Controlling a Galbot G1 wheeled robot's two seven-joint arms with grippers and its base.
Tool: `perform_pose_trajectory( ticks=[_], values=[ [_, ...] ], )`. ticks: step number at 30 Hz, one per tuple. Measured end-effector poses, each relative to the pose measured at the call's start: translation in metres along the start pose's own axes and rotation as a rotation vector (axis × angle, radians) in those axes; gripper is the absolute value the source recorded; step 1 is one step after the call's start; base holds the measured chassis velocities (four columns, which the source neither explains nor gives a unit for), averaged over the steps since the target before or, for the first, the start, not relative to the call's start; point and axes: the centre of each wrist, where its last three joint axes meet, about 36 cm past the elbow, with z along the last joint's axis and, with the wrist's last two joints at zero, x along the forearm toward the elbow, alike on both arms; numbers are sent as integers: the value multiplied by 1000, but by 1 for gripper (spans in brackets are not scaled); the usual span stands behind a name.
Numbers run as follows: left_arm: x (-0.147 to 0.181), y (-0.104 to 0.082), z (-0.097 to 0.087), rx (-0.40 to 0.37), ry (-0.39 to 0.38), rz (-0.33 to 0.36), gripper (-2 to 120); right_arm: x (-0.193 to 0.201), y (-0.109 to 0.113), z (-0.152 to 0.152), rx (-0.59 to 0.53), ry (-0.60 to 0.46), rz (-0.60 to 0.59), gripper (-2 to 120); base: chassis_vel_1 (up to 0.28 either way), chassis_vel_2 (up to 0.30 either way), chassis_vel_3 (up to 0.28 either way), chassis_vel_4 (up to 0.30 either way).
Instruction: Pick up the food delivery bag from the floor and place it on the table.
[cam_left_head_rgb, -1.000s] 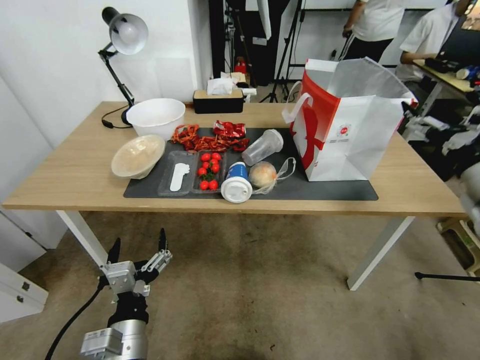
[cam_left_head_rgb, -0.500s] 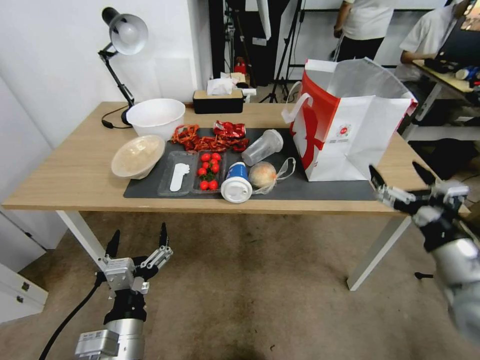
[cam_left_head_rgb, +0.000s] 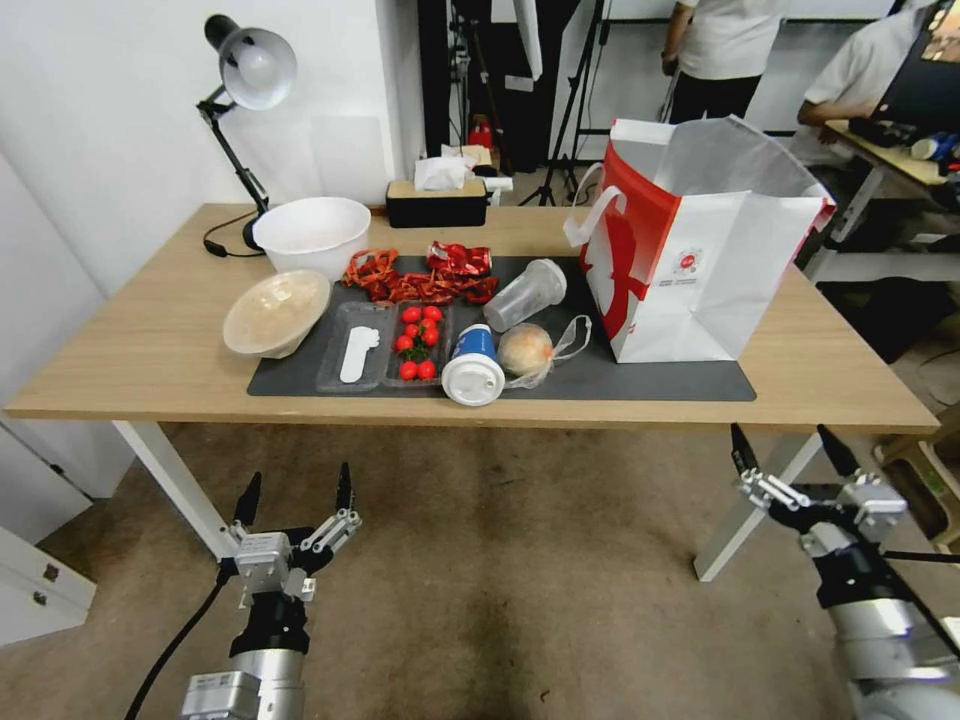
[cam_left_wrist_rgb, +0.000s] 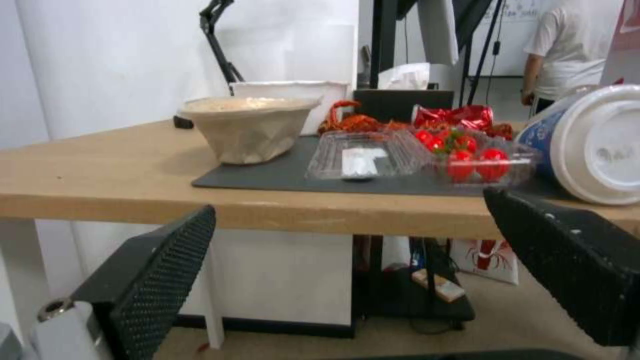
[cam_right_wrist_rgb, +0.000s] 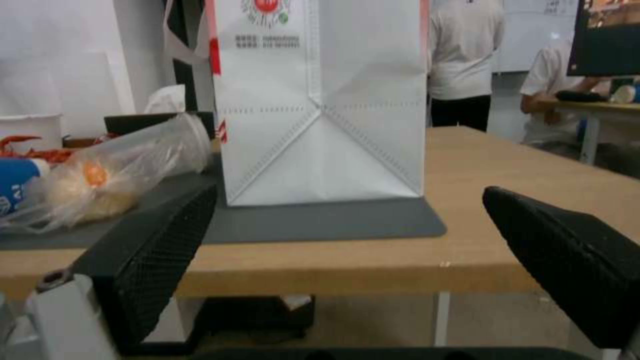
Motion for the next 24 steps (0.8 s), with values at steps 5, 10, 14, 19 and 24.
perform_pose_trajectory(
  ticks=[5,10,14,19,24],
  values=[
    [0,3,9,-6,3,7,100,-1,1,15,-15,11,-8,100,0,0,0,0],
    [0,5,12,1,7,15,100,-4,2,22,-17,15,-14,100,0,0,0,0],
    [0,5,12,3,7,17,100,-4,1,22,-15,14,-16,100,0,0,0,0],
    [0,5,12,4,7,16,100,-4,1,22,-14,15,-17,100,0,0,0,0],
    [0,5,12,4,8,16,100,-4,1,21,-14,15,-17,100,0,0,0,0]
  ],
)
